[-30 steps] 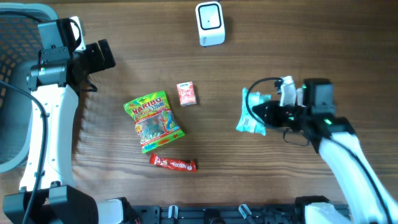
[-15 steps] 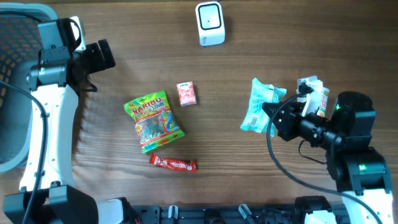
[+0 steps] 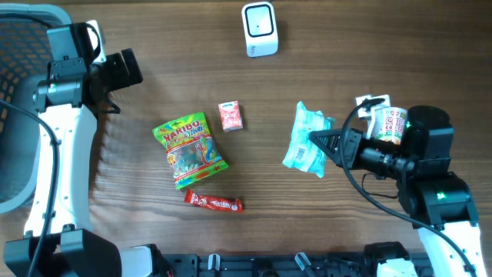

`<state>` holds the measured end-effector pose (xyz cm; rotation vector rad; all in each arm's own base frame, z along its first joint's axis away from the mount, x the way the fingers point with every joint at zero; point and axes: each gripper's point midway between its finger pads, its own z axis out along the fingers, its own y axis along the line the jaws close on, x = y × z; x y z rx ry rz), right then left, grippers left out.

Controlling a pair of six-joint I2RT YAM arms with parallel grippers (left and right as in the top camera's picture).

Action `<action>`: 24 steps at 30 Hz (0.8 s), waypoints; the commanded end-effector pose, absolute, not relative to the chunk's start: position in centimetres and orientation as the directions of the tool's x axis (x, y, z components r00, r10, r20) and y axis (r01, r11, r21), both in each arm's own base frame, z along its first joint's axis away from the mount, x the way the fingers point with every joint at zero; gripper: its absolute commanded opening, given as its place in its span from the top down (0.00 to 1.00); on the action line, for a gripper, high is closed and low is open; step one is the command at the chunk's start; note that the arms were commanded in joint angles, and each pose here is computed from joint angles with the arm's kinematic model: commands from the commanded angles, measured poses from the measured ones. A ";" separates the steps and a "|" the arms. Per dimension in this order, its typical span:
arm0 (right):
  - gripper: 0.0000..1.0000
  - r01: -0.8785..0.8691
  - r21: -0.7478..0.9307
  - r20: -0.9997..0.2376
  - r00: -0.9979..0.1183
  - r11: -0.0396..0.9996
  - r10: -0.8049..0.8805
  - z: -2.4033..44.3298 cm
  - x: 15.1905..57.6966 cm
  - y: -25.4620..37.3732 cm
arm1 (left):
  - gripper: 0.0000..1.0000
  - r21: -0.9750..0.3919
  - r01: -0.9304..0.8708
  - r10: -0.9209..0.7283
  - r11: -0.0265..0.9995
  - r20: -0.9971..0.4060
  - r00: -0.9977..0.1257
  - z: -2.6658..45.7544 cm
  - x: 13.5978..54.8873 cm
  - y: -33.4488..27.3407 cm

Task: Scan the item barcode

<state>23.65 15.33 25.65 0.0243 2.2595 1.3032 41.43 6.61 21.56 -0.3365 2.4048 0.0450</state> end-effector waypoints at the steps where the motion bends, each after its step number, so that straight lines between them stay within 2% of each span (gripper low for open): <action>1: 0.96 -0.251 0.784 -0.465 -0.844 0.567 0.269 26.3 23.9 15.6 | 0.00 -0.056 -0.244 -0.218 0.968 -0.667 -0.713 22.3 41.5 6.8; 4: 0.96 -0.330 0.688 -0.559 -0.809 0.647 0.182 25.1 24.1 15.7 | 0.00 -0.056 -0.244 -0.218 0.968 -0.667 -0.713 22.3 41.5 6.8; 8: 0.96 -0.258 0.549 -0.542 -0.834 0.795 0.103 20.6 25.2 15.1 | 0.00 -0.056 -0.243 -0.218 0.968 -0.667 -0.713 22.3 41.5 6.8; 12: 0.96 -0.263 0.460 -0.489 -0.872 0.848 -0.006 19.0 26.6 15.2 | 0.00 -0.056 -0.243 -0.218 0.968 -0.667 -0.713 22.3 41.5 6.8; 14: 0.96 -0.214 0.333 -0.450 -0.892 0.918 -0.045 19.5 27.9 13.3 | 0.00 -0.056 -0.244 -0.218 0.968 -0.667 -0.713 22.3 41.5 6.8; 17: 0.96 -0.178 0.176 -0.405 -0.910 0.968 -0.094 21.8 29.5 11.1 | 0.00 -0.056 -0.244 -0.218 0.968 -0.667 -0.713 22.3 41.5 6.8; 21: 0.96 -0.186 0.038 -0.455 -0.878 0.982 -0.149 25.6 32.9 9.9 | 0.00 -0.056 -0.244 -0.218 0.968 -0.667 -0.713 22.3 41.5 6.8; 24: 0.96 -0.263 -0.024 -0.480 -0.843 0.965 -0.242 26.3 34.9 10.1 | 0.00 -0.056 -0.243 -0.218 0.968 -0.667 -0.713 22.3 41.5 6.8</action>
